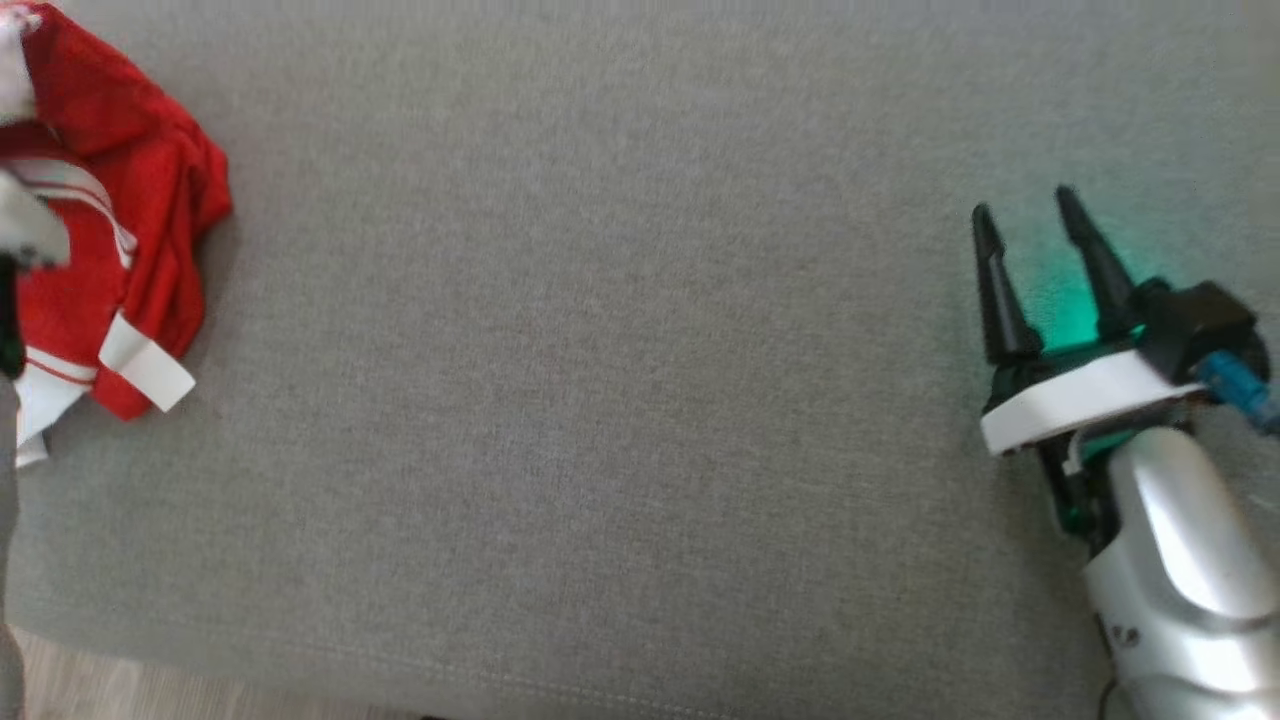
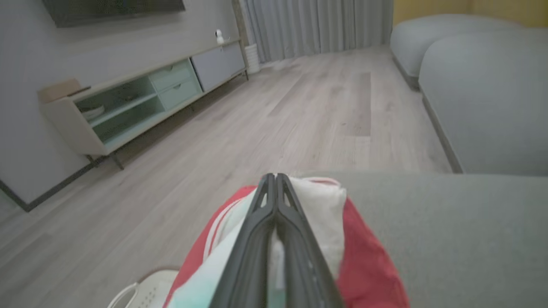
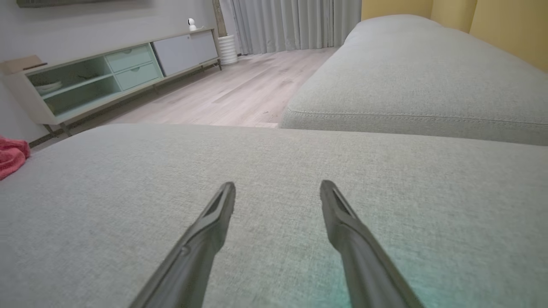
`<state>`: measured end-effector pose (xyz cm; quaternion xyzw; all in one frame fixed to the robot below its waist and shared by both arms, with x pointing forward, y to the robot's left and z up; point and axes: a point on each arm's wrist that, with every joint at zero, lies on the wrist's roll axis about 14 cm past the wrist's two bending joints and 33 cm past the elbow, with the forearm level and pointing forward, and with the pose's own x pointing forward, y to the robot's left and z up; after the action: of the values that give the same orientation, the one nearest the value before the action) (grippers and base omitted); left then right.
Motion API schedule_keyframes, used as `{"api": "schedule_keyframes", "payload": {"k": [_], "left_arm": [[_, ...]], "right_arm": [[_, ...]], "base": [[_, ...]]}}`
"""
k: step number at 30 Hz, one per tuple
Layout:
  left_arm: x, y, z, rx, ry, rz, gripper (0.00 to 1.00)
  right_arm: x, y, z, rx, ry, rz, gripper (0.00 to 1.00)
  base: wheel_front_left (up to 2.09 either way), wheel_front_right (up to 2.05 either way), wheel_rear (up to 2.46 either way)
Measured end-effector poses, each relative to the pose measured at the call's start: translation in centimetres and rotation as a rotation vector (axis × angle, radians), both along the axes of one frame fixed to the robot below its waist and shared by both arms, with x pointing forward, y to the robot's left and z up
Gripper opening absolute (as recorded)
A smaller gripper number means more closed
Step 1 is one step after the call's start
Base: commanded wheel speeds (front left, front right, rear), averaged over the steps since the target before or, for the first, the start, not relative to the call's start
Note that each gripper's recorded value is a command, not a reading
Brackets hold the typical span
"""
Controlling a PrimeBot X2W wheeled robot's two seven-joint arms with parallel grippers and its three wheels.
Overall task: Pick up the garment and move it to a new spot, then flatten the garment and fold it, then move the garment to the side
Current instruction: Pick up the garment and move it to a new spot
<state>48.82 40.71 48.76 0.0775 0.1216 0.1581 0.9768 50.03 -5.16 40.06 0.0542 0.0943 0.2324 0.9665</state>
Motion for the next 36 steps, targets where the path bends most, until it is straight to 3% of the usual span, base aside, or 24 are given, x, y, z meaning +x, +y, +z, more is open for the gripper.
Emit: {"api": "schedule_keyframes", "payload": {"k": [5, 9, 14, 19, 23, 26, 27, 28, 29, 32, 36], "left_arm": [[3.3, -5.4, 8.5, 0.073, -0.216, -0.199, 0.00], [4.7, -13.1, 13.9, 0.055, -0.389, -0.395, 0.00], [4.2, -24.8, 18.9, -0.088, -0.577, -0.656, 0.00], [1.4, -34.8, 20.6, -0.242, -0.644, -0.873, 0.00], [-1.1, -40.4, 22.2, -0.348, -0.688, -0.999, 0.00], [-1.8, -42.2, 21.5, -0.378, -0.660, -1.020, 0.00], [-1.7, -42.2, 20.5, -0.382, -0.630, -1.008, 0.26], [-1.7, -42.1, 19.0, -0.387, -0.594, -0.990, 0.93], [-1.6, -41.7, 17.2, -0.392, -0.548, -0.962, 1.00], [-1.7, -40.2, 12.8, -0.396, -0.446, -0.890, 1.00], [-3.1, -34.9, 4.6, -0.368, -0.269, -0.712, 1.00]], "right_arm": [[-1.3, -0.1, 2.5, 0.038, -0.030, -0.034, 1.00], [-2.7, -0.9, 3.7, 0.052, -0.039, -0.067, 1.00], [-4.7, -2.8, 4.7, 0.058, -0.045, -0.126, 1.00], [-6.3, -5.1, 6.3, 0.068, -0.075, -0.195, 1.00], [-7.7, -7.0, 6.9, 0.070, -0.086, -0.250, 1.00], [-8.6, -8.3, 7.1, 0.068, -0.093, -0.285, 1.00], [-8.8, -8.6, 7.3, 0.068, -0.096, -0.295, 1.00], [-9.0, -8.9, 7.4, 0.068, -0.100, -0.302, 1.00], [-9.1, -9.1, 7.5, 0.068, -0.103, -0.308, 1.00], [-9.4, -9.4, 7.6, 0.070, -0.104, -0.318, 1.00], [-9.8, -9.4, 7.4, 0.078, -0.098, -0.323, 1.00]], "base": [[0.00, 0.00, 0.00], [0.00, 0.00, 0.00], [0.00, 0.00, 0.00], [0.00, 0.00, 0.00], [0.00, 0.00, 0.00], [0.00, 0.00, 0.00], [0.00, 0.00, 0.00], [0.00, 0.00, 0.00], [0.00, 0.00, 0.00], [0.00, 0.00, 0.00], [0.00, 0.00, 0.00]]}}
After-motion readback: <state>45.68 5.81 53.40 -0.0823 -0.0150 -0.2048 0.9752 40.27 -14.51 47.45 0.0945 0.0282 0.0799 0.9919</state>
